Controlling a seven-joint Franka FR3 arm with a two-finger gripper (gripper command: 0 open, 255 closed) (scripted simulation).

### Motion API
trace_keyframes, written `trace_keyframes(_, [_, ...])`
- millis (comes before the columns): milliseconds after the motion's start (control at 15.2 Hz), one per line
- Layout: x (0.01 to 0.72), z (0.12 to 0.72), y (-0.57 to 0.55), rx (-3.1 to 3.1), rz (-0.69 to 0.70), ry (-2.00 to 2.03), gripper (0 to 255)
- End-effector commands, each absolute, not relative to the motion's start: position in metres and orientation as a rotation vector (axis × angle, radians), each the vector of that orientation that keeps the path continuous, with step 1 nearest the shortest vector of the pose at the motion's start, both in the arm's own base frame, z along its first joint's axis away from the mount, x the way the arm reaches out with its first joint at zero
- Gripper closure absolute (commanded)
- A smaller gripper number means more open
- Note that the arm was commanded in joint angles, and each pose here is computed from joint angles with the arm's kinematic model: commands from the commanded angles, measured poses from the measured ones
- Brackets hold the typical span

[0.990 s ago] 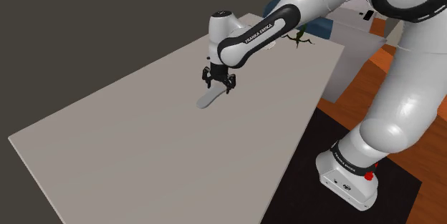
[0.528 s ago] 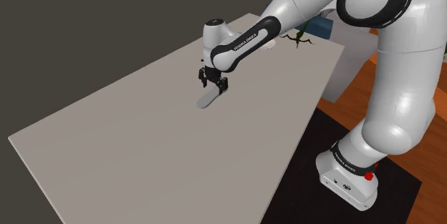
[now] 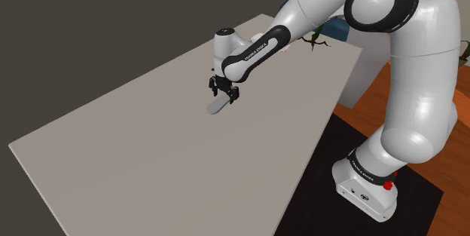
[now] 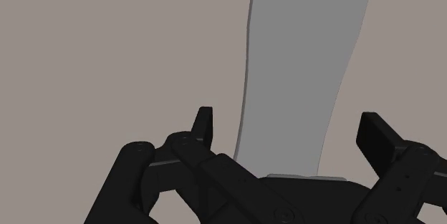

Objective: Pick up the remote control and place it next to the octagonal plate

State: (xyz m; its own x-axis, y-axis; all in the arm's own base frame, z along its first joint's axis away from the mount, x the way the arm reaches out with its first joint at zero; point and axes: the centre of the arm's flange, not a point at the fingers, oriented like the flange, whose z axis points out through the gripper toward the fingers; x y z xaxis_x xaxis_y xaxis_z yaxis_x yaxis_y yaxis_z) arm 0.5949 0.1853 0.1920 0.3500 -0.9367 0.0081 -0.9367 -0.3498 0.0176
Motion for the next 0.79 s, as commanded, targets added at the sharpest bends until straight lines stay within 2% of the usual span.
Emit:
trace_keyframes(0, [0.5951, 0.1917, 0.1853, 2.565, -0.005, -1.78, 0])
trace_keyframes(198, [0.595, 0.1918, 0.1853, 2.565, -0.005, -1.78, 0])
trace_keyframes(264, [0.595, 0.1918, 0.1853, 2.565, -0.005, -1.78, 255])
trace_keyframes(726, [0.5951, 0.1917, 0.1853, 2.565, -0.005, -1.78, 255])
